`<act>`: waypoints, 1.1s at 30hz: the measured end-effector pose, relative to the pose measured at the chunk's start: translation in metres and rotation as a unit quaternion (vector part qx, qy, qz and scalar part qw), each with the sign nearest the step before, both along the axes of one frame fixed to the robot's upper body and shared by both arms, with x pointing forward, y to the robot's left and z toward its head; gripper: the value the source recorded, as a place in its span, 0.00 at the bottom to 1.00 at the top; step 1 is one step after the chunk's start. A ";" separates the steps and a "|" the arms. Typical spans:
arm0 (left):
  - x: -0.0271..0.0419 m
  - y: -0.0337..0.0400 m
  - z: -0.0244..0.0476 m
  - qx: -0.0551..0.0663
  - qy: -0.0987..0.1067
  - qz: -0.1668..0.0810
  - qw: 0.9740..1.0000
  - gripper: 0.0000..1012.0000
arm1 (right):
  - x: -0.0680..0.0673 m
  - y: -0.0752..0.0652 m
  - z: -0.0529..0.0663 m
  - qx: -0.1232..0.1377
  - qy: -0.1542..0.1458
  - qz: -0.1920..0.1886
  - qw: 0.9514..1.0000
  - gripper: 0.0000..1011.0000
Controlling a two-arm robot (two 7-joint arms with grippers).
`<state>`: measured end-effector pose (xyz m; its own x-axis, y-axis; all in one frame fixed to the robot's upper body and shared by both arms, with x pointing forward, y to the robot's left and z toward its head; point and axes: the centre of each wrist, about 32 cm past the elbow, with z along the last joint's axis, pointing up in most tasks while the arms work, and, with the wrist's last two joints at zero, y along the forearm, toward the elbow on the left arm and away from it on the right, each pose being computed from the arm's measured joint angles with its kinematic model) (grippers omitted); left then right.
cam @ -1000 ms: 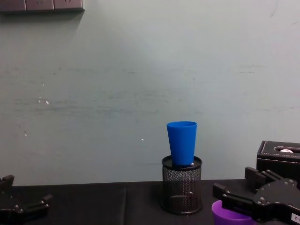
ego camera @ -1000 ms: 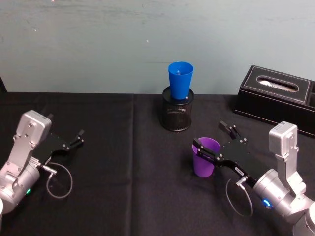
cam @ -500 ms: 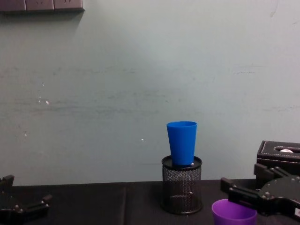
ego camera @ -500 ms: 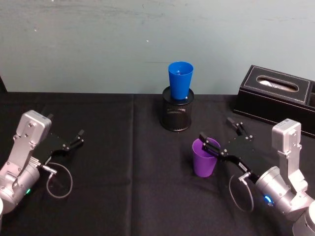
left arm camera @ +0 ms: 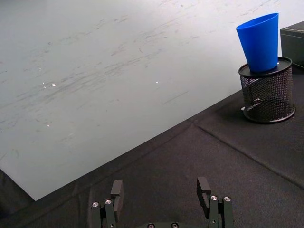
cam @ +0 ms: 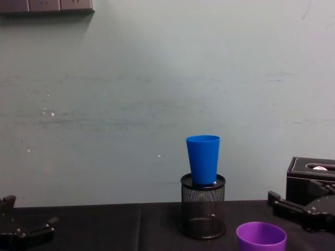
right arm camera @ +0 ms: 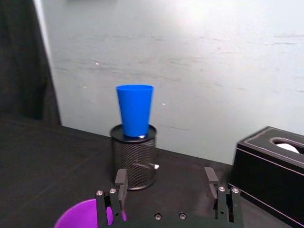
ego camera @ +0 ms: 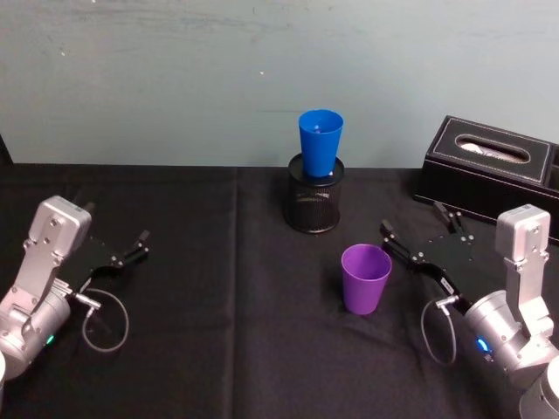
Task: Pick up one cup with a gripper and tap it against the other cup.
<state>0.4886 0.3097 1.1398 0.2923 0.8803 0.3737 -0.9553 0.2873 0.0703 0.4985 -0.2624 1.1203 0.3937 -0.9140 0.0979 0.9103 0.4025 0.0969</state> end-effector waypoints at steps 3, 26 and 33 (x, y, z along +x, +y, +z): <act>0.0000 0.0000 0.0000 0.000 0.000 0.000 1.000 1.00 | 0.000 0.000 -0.001 -0.003 0.004 -0.010 1.000 0.99; 0.0000 0.0000 0.0000 0.000 0.000 0.000 1.000 1.00 | 0.005 -0.001 -0.011 -0.014 0.036 -0.068 0.997 0.99; 0.0000 0.0000 0.0000 0.000 0.000 0.000 1.000 1.00 | 0.006 -0.002 -0.014 -0.010 0.056 -0.081 0.995 0.99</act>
